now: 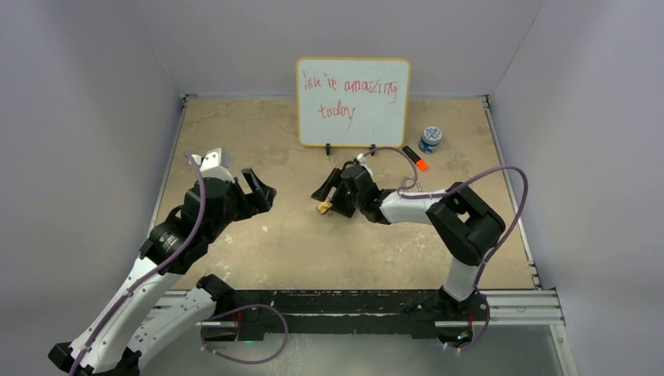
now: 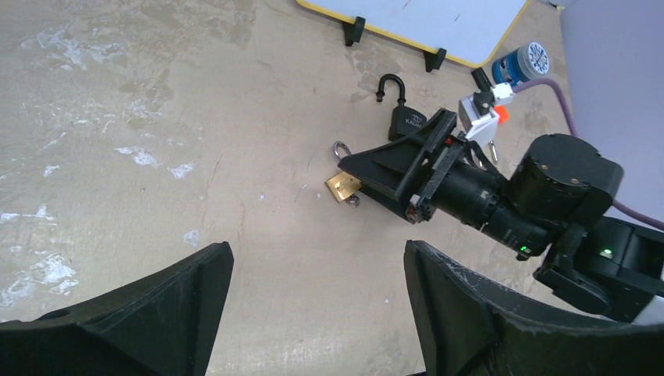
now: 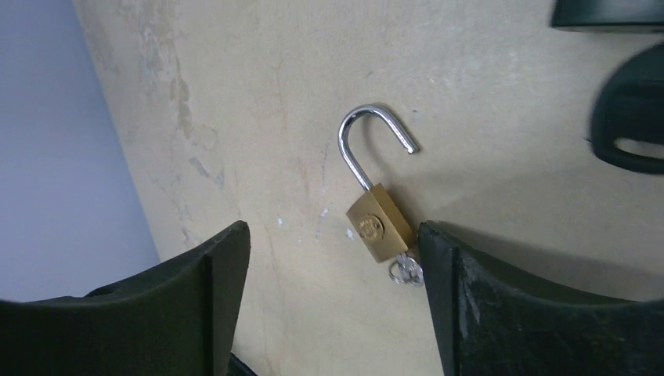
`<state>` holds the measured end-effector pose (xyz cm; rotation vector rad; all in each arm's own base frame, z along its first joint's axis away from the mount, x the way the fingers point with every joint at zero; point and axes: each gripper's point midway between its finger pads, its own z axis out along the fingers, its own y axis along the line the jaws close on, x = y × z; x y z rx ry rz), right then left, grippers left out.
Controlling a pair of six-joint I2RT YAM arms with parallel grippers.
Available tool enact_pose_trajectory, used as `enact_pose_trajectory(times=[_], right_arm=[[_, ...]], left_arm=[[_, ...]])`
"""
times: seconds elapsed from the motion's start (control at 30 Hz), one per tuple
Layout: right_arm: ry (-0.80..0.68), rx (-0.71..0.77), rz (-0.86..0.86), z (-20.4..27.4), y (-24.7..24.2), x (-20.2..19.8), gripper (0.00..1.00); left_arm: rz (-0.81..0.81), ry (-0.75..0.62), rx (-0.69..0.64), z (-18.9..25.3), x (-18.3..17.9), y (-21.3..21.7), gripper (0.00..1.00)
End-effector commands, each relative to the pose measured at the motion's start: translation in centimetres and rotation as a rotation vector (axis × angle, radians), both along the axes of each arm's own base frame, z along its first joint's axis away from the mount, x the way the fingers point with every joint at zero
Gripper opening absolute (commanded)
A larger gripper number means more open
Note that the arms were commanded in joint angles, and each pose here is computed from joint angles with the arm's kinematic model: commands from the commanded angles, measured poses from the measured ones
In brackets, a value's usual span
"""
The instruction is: Unlock with the key
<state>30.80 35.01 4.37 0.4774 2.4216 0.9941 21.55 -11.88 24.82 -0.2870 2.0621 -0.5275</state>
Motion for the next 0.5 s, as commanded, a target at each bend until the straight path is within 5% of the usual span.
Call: enact_pose_trajectory(times=[0.0, 0.47], right_arm=[[-0.044, -0.131, -0.054, 1.1, -3.3, -0.2, 0.83], [-0.356, -0.49, -0.145, 13.8, -16.7, -3.9, 0.99]], left_arm=[[-0.012, -0.051, -0.001, 2.1, 0.1, 0.1, 0.82], [0.031, -0.169, 0.153, 7.5, 0.5, 2.9, 0.91]])
